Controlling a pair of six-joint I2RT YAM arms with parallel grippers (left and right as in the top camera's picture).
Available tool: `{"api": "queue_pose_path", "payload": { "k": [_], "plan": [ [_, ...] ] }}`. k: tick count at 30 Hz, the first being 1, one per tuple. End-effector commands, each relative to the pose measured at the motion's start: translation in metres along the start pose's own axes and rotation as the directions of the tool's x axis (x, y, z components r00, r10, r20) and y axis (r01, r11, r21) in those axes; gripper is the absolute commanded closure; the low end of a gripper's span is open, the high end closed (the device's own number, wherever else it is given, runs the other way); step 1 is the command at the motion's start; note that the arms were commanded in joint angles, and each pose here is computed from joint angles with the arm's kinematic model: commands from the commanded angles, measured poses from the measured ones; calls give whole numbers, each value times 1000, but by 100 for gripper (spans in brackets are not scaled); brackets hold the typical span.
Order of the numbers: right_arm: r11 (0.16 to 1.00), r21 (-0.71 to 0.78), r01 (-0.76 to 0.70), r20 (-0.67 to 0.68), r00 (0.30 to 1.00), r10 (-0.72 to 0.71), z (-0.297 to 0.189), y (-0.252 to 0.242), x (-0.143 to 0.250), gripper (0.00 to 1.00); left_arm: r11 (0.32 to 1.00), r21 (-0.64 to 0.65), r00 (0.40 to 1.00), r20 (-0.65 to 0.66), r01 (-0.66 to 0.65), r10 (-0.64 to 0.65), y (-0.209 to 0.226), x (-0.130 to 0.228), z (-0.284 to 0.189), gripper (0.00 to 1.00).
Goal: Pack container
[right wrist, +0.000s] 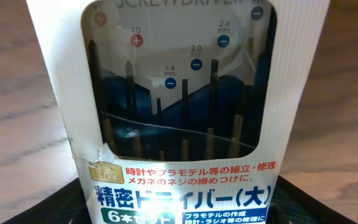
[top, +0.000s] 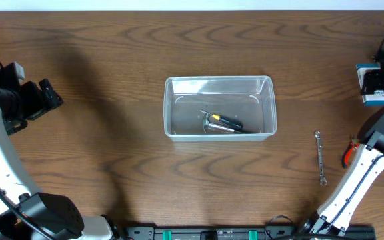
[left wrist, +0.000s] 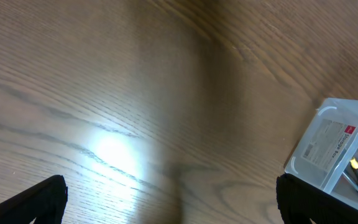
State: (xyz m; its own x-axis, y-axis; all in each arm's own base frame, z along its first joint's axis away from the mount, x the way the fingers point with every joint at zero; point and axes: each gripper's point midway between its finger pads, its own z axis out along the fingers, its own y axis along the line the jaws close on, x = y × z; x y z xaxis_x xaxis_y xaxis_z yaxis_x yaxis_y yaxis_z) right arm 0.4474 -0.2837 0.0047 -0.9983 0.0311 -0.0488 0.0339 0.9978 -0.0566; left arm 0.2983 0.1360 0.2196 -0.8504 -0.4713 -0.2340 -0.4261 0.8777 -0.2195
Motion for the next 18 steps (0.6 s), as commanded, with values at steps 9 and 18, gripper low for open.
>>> {"api": "queue_pose_path", "payload": {
  "k": [9, 18],
  "plan": [
    [995, 83, 61, 238, 968, -79, -111, 33, -52, 83, 1000, 9, 1000, -2, -9, 9, 0, 0, 0, 2],
    [979, 83, 185, 427, 881, -202, -218, 105, -67, 88, 1000, 9, 1000, -1, -9, 9, 0, 0, 0, 2]
  ]
}}
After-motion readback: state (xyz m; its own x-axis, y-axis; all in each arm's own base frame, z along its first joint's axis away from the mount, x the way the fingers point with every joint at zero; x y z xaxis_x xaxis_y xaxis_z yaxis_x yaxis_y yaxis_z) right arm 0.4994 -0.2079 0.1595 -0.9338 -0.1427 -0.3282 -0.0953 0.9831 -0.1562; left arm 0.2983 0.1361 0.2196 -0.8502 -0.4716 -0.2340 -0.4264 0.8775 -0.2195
